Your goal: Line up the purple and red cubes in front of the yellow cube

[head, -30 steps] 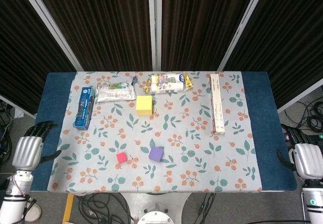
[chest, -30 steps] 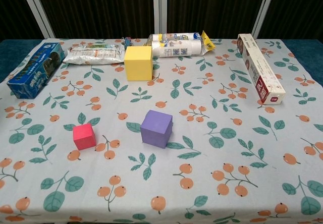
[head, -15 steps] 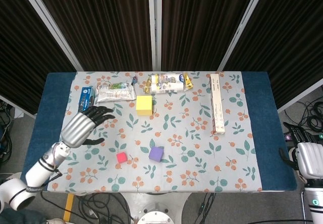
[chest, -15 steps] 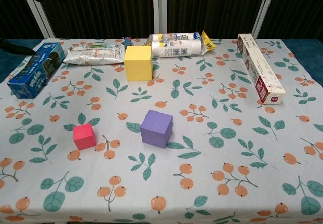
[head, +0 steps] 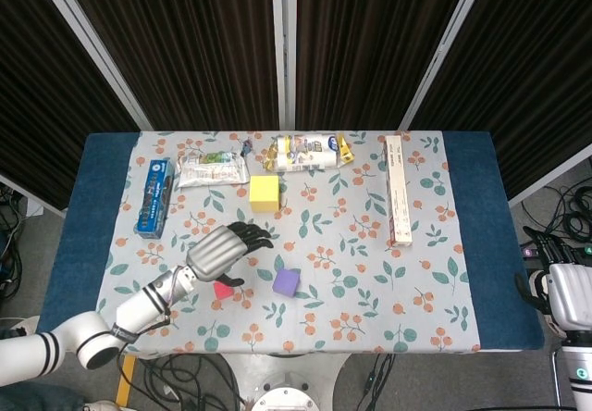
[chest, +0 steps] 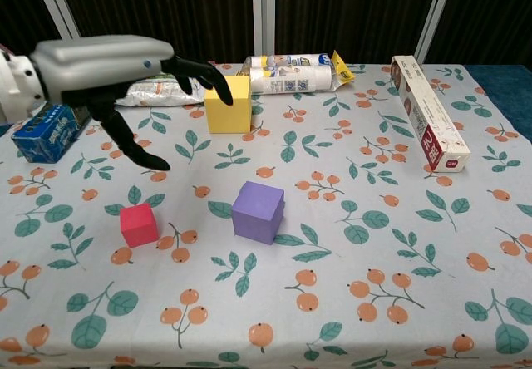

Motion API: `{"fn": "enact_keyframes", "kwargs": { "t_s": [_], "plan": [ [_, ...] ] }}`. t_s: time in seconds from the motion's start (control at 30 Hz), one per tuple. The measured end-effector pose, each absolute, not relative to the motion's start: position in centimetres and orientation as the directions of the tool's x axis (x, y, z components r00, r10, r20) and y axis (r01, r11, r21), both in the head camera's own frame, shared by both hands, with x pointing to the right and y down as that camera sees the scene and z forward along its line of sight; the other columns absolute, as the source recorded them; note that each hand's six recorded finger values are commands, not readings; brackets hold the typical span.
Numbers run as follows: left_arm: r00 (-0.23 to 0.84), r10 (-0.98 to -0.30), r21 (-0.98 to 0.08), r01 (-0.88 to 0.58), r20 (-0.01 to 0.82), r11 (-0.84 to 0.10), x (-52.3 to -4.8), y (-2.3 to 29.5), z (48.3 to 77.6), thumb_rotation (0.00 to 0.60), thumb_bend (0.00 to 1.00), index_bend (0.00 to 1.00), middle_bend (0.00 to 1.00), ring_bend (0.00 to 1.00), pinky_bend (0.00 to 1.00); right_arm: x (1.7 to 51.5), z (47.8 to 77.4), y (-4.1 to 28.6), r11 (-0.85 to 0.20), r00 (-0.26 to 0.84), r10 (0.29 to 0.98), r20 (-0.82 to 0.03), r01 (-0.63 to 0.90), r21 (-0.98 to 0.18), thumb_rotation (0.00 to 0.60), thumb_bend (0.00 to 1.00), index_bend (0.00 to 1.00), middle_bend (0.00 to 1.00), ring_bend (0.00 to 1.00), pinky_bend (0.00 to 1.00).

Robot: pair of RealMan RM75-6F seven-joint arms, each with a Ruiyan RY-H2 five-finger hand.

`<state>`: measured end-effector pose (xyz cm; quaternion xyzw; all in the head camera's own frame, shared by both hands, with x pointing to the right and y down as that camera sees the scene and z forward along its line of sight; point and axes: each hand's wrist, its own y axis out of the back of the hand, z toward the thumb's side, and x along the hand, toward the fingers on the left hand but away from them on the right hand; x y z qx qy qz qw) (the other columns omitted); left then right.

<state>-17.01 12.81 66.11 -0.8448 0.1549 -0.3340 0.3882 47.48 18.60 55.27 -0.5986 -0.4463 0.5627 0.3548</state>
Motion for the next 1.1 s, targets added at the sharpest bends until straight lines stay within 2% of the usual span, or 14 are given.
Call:
{"fn": "enact_keyframes", "kwargs": {
  "t_s": [0.17, 0.5, 0.8, 0.93, 1.03, 1.1],
  "plan": [
    [0.741, -0.482, -0.733, 0.02, 0.467, -0.68, -14.3, 14.3, 67.3, 0.6, 0.17, 0.3, 0.3, 0.21, 0.26, 47.3, 55.5, 18.6, -0.353, -0.027, 0.933, -0.36, 0.142, -0.925, 0.6, 0.29, 0.12, 0.16, 0.13, 0.24],
    [0.723, -0.461, -0.696, 0.038, 0.514, -0.717, -10.7, 15.7, 69.4, 0.6, 0.17, 0.3, 0.3, 0.21, 0.26, 47.2, 55.6, 18.7, -0.355, -0.024, 0.932, -0.362, 0.149, -0.923, 0.6, 0.29, 0.12, 0.16, 0.13, 0.24],
    [0.689, -0.451, -0.705, 0.124, 0.567, -0.698, -9.0, 16.0, 71.9, 0.6, 0.17, 0.31, 0.3, 0.21, 0.26, 47.7, 55.5, 19.1, -0.354, -0.037, 0.931, -0.364, 0.151, -0.923, 0.6, 0.29, 0.12, 0.16, 0.13, 0.24],
    [0.668, -0.454, -0.694, 0.133, 0.59, -0.707, -8.9, 16.0, 72.8, 0.6, 0.21, 0.38, 0.37, 0.22, 0.24, 47.9, 55.5, 19.2, -0.352, -0.043, 0.931, -0.363, 0.156, -0.923, 0.6, 0.29, 0.12, 0.16, 0.13, 0.24],
    [0.662, -0.457, -0.68, 0.111, 0.595, -0.724, -8.8, 16.1, 73.0, 0.6, 0.24, 0.48, 0.48, 0.3, 0.24, 47.9, 55.6, 19.2, -0.353, -0.043, 0.93, -0.364, 0.158, -0.922, 0.6, 0.29, 0.11, 0.16, 0.13, 0.24],
    [0.666, -0.467, -0.69, 0.1, 0.582, -0.717, -8.7, 16.1, 72.8, 0.6, 0.26, 0.52, 0.52, 0.33, 0.24, 48.0, 55.6, 19.3, -0.355, -0.044, 0.929, -0.366, 0.161, -0.921, 0.6, 0.29, 0.11, 0.16, 0.13, 0.24]
  ]
}}
